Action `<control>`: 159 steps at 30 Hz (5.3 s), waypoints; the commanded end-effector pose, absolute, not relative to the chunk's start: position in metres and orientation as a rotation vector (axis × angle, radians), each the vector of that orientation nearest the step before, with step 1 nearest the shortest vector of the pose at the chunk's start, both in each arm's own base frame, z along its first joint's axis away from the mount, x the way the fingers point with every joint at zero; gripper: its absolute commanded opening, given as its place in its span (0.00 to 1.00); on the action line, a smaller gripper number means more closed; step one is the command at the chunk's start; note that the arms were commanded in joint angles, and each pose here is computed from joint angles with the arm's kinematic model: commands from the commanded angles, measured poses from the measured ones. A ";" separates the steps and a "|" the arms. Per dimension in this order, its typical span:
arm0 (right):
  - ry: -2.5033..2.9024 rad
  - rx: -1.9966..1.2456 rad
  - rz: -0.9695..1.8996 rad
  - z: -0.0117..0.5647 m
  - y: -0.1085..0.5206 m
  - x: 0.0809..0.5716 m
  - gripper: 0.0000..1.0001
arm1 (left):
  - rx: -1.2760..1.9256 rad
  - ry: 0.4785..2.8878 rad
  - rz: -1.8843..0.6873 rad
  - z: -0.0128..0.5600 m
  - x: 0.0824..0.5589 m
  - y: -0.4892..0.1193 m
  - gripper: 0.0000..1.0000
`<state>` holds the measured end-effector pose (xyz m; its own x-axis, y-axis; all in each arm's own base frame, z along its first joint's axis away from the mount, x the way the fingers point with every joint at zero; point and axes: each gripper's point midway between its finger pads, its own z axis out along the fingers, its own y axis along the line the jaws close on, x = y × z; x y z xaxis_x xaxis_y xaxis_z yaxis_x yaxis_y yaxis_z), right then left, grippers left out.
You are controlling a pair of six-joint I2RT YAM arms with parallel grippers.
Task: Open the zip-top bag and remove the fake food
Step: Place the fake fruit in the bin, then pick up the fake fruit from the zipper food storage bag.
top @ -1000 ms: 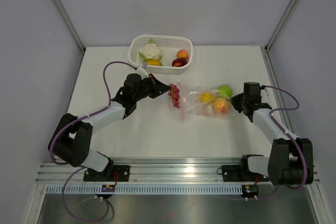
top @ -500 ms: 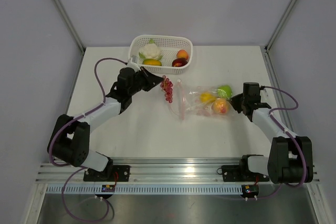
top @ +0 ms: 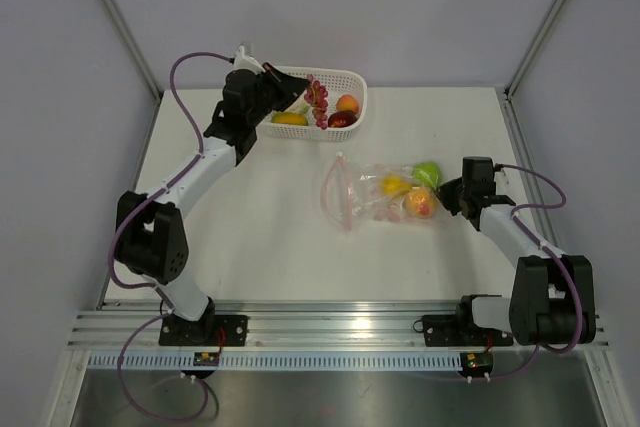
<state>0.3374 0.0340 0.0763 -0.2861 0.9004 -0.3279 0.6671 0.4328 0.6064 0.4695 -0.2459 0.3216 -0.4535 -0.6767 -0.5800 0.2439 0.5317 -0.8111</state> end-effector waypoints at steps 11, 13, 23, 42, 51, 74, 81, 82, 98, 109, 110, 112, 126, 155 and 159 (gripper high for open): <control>2.007 1.293 0.537 0.093 0.038 0.346 0.00 | -0.407 1.614 -0.956 0.309 0.570 -0.246 0.00; 2.005 1.293 0.534 0.093 0.038 0.347 0.00 | -0.428 1.623 -0.954 0.293 0.583 -0.249 0.00; 2.005 1.292 0.563 0.095 0.041 0.349 0.00 | -0.527 1.654 -1.008 0.219 0.622 -0.264 0.04; 1.997 1.287 0.561 0.099 0.041 0.347 0.00 | -0.480 1.665 -1.031 0.254 0.570 -0.237 0.47; 1.993 1.284 0.567 0.101 0.041 0.347 0.00 | -0.524 1.790 -1.115 0.239 0.489 -0.240 0.40; 1.981 1.278 0.557 0.102 0.038 0.345 0.00 | -0.422 2.008 -1.558 0.147 0.328 -0.296 0.16; 1.980 1.276 0.592 0.102 0.043 0.345 0.00 | -0.372 2.077 -1.532 0.128 0.324 -0.306 0.19; 1.982 1.274 0.596 0.101 0.044 0.345 0.00 | -0.365 2.091 -1.512 0.125 0.325 -0.307 0.20; 2.028 1.178 0.654 0.105 0.072 0.348 0.00 | -0.293 2.271 -1.445 0.090 0.335 -0.326 0.32; 2.088 1.079 0.643 0.103 0.107 0.350 0.00 | -0.262 2.304 -1.455 0.081 0.335 -0.334 0.37; 2.092 1.071 0.649 0.103 0.110 0.350 0.00 | -0.263 2.309 -1.462 0.080 0.333 -0.335 0.37; 2.110 1.051 0.654 0.101 0.120 0.349 0.00 | -0.263 2.312 -1.469 0.079 0.334 -0.336 0.37; 2.132 0.918 0.614 0.116 0.129 0.353 0.19 | -0.247 2.298 -1.451 0.081 0.334 -0.335 0.38; 2.152 0.861 0.463 0.119 0.114 0.361 0.56 | -0.501 2.069 -1.383 0.135 0.325 -0.246 0.38; 2.151 0.861 0.466 0.119 0.115 0.362 0.55 | -0.501 2.055 -1.396 0.140 0.324 -0.245 0.44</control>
<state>0.3508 0.1140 0.1043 -0.5169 0.7061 -0.4840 0.4455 0.7047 0.5522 0.3210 -0.2488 0.1264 -0.7774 -0.5821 -0.2383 -0.0127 0.3933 -0.9193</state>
